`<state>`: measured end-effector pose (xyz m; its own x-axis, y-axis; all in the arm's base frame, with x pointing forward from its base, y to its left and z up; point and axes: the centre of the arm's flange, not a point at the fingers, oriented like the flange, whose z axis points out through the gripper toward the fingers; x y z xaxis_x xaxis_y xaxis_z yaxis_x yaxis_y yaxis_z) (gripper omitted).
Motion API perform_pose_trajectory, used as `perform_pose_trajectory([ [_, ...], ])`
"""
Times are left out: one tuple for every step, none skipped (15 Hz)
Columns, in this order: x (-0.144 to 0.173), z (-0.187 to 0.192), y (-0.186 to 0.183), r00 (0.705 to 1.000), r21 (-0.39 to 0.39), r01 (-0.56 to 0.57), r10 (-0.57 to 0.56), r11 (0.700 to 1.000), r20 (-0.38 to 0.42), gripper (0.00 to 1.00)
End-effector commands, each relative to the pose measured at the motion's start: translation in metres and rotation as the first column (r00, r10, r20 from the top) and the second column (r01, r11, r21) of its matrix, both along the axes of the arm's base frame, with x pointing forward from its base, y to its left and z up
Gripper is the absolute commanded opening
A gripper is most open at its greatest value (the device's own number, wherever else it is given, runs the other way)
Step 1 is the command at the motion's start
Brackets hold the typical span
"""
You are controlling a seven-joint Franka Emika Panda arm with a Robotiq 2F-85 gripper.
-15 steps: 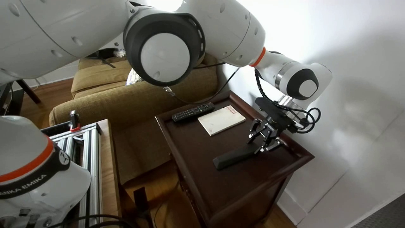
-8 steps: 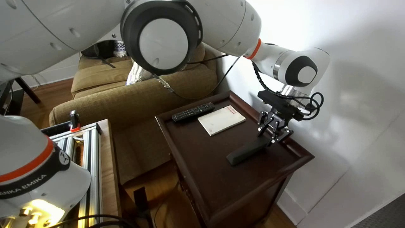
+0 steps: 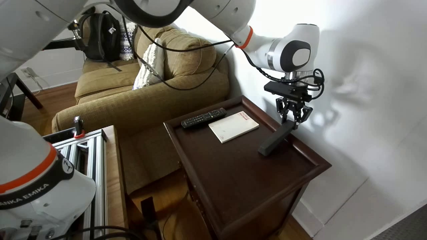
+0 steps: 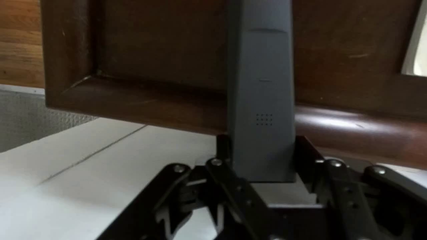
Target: Flip the gray remote control over
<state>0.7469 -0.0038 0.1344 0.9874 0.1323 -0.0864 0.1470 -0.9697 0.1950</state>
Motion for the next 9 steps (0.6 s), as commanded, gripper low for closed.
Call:
perform_pose_trajectory([
  [-0.074, 0.026, 0.016, 0.998, -0.004, -0.009, 0.009, 1.0, 0.067, 0.26],
  [-0.077, 0.029, 0.019, 0.997, 0.007, -0.013, 0.013, 1.0, 0.075, 0.26],
  [-0.082, 0.033, 0.021, 0.996, 0.008, -0.016, 0.015, 1.0, 0.083, 0.26],
  [-0.086, 0.039, 0.023, 0.996, 0.018, -0.014, 0.013, 1.0, 0.088, 0.26],
  [-0.091, 0.043, 0.024, 0.995, 0.016, -0.014, 0.012, 1.0, 0.1, 0.26],
  [-0.097, 0.048, 0.025, 0.994, 0.016, -0.018, 0.016, 1.0, 0.11, 0.26],
  [-0.103, 0.053, 0.029, 0.992, 0.014, -0.03, 0.028, 0.999, 0.126, 0.26],
  [-0.11, 0.058, 0.031, 0.989, 0.011, -0.044, 0.042, 0.999, 0.143, 0.26],
  [-0.117, 0.062, 0.035, 0.982, 0.005, -0.073, 0.071, 0.997, 0.177, 0.26],
])
